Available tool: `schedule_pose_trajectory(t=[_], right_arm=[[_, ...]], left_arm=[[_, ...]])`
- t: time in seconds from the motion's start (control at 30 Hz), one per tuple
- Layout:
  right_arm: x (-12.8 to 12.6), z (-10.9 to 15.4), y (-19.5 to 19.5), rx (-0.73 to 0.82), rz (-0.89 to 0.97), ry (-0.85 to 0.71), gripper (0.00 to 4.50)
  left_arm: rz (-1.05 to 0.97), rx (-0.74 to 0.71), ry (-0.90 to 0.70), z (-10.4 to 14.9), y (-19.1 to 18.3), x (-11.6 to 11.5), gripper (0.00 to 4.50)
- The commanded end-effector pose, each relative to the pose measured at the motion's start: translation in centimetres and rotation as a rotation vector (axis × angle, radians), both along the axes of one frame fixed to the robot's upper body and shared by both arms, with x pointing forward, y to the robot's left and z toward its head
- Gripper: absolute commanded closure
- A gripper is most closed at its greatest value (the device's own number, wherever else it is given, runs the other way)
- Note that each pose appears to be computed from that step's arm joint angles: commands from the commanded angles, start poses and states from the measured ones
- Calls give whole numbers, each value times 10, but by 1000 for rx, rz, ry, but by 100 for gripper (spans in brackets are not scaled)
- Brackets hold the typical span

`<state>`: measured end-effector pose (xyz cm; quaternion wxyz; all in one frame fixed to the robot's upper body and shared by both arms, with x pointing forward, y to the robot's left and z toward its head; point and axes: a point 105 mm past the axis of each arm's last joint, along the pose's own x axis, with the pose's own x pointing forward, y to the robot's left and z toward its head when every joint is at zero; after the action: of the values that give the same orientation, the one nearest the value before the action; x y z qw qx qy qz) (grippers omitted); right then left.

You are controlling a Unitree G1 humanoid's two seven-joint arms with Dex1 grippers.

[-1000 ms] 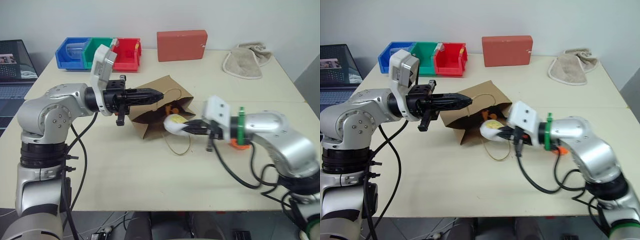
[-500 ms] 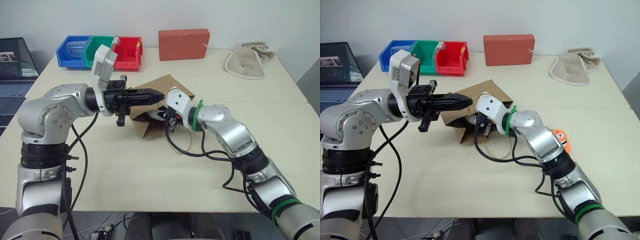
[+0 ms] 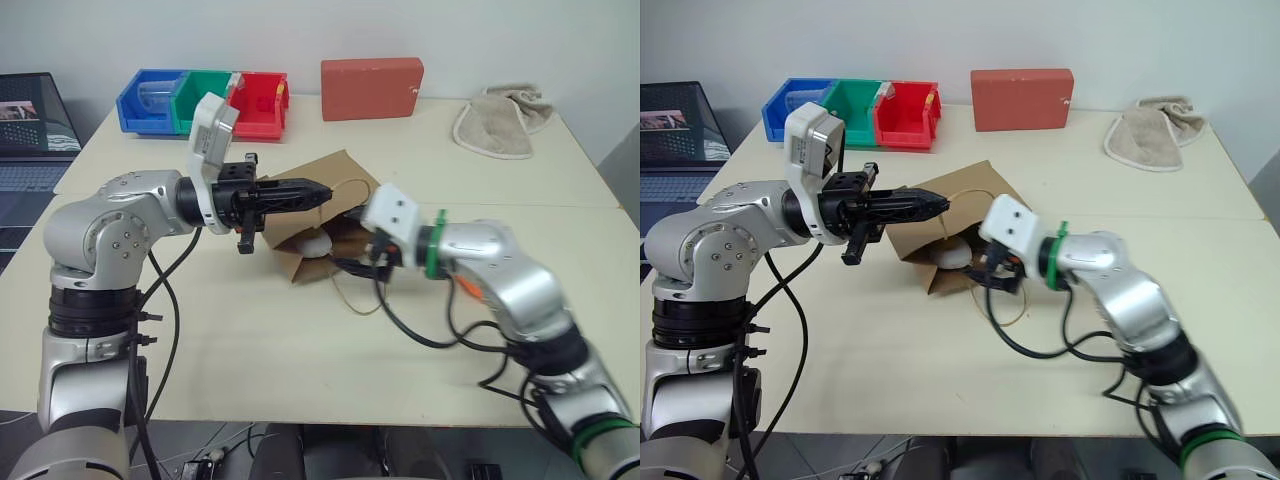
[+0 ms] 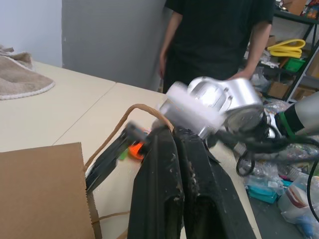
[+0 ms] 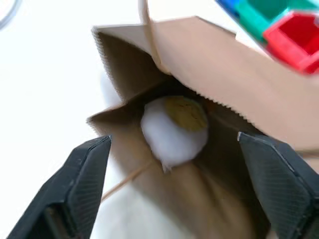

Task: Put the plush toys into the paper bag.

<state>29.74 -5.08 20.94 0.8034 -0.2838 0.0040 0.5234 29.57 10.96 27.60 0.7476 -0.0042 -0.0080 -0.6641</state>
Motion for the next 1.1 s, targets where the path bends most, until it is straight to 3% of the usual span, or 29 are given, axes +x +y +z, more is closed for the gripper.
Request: schedule_pose_trajectory(t=[0.03,0.17,0.27,0.37,0.57,0.97,1.1], right_arm=[[-25,12,-9,-3,84,-3,17],[-37,-2,-66,-161,2,67,17],[-14,-29,-119,-357,-198,33,17],[-6,-45,-148,-502,-258,-3,17],[7,-67,-171,-532,-353,-2,17],[16,-65,-170,-509,-350,-52,433],[15,-57,-166,-504,-293,-63,448]], left_arm=[[-5,-12,-55,11,-1,-4,450],[0,-14,-51,9,-2,-2,450],[-2,-8,-48,8,-2,-1,450],[-3,-7,-51,9,-2,-1,450],[2,-3,-51,9,-1,-1,450],[19,-4,-56,11,2,0,450],[23,-13,-61,16,3,1,450]])
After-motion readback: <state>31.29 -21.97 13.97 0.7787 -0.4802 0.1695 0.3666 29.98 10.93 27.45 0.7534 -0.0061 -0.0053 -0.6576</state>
